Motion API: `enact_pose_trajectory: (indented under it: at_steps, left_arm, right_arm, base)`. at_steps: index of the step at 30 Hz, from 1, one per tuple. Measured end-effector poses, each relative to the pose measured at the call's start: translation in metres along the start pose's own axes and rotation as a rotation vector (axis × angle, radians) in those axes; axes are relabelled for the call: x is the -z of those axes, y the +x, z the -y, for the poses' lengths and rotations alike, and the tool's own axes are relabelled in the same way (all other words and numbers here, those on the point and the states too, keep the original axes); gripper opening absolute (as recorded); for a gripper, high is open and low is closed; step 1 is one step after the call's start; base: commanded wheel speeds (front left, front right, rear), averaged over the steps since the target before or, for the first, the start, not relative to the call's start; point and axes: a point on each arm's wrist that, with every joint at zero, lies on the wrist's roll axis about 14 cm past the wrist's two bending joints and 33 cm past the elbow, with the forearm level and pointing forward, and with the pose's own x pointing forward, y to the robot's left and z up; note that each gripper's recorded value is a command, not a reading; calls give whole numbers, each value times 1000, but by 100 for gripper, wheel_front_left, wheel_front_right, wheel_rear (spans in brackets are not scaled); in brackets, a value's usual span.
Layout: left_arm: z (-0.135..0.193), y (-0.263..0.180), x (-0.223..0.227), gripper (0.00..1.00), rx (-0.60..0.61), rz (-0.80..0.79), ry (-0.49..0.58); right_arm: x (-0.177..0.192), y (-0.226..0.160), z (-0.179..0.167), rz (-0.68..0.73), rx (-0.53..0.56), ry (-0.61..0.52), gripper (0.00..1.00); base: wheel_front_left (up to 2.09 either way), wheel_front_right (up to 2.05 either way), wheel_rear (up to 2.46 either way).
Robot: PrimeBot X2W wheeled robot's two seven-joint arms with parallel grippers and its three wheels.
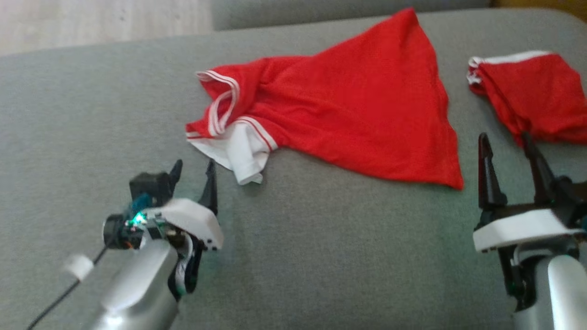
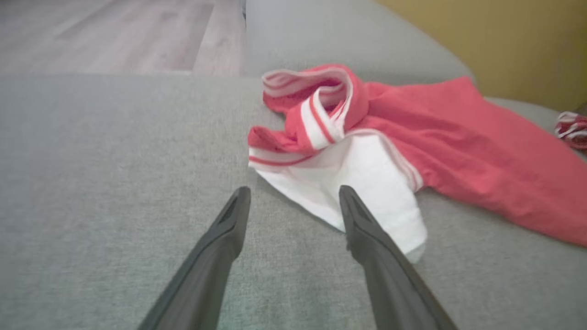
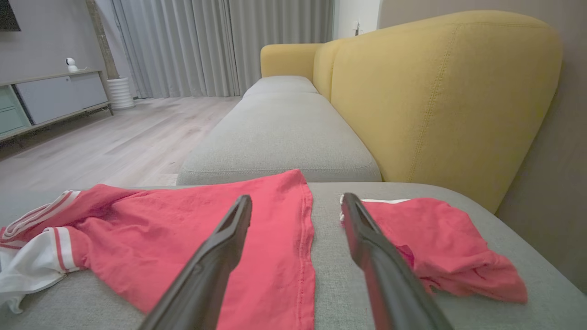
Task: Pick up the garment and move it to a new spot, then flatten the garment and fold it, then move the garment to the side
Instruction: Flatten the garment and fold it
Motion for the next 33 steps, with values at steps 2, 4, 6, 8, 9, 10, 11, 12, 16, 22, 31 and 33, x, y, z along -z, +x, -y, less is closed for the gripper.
enact_pose_trajectory:
  at_steps: [2,4,6,8,9,10,11,12,16,22,31,33]
  left_arm:
    - [-4,14,13,100,-6,-71,4]
    - [-4,25,29,100,-7,-146,5]
    - [-5,34,41,100,-12,-196,11]
    - [-2,43,44,100,-7,-208,12]
    - [-1,48,42,100,-5,-203,8]
    - [1,53,41,100,1,-203,4]
    - [2,56,40,100,6,-204,2]
    - [4,60,39,100,11,-206,2]
    - [8,65,43,89,30,-234,11]
    - [12,63,41,0,46,-235,26]
    - [-13,27,32,0,6,-149,38]
    - [-23,17,29,0,-1,-148,49]
  right_arm:
    - [1,3,6,-1,17,-4,100]
    - [5,4,13,-14,35,-7,100]
    - [10,4,19,-29,53,-11,100]
    - [13,3,25,-36,70,-14,100]
    - [15,2,27,-41,76,-16,100]
    - [16,2,29,-46,83,-17,100]
    - [18,1,31,-50,88,-18,100]
    - [19,1,32,-54,92,-19,100]
    - [20,-1,35,-58,102,-20,100]
    - [15,-1,36,-37,103,-12,100]
    - [0,5,24,17,69,-1,100]
    - [-3,6,19,25,54,1,100]
  base:
    - [0,0,0]
    - [0,0,0]
    - [0,0,0]
    - [0,0,0]
    - [0,0,0]
    - [0,0,0]
    - [0,0,0]
    - [0,0,0]
    - [0,0,0]
    - [0,0,0]
    - [0,0,0]
    - [0,0,0]
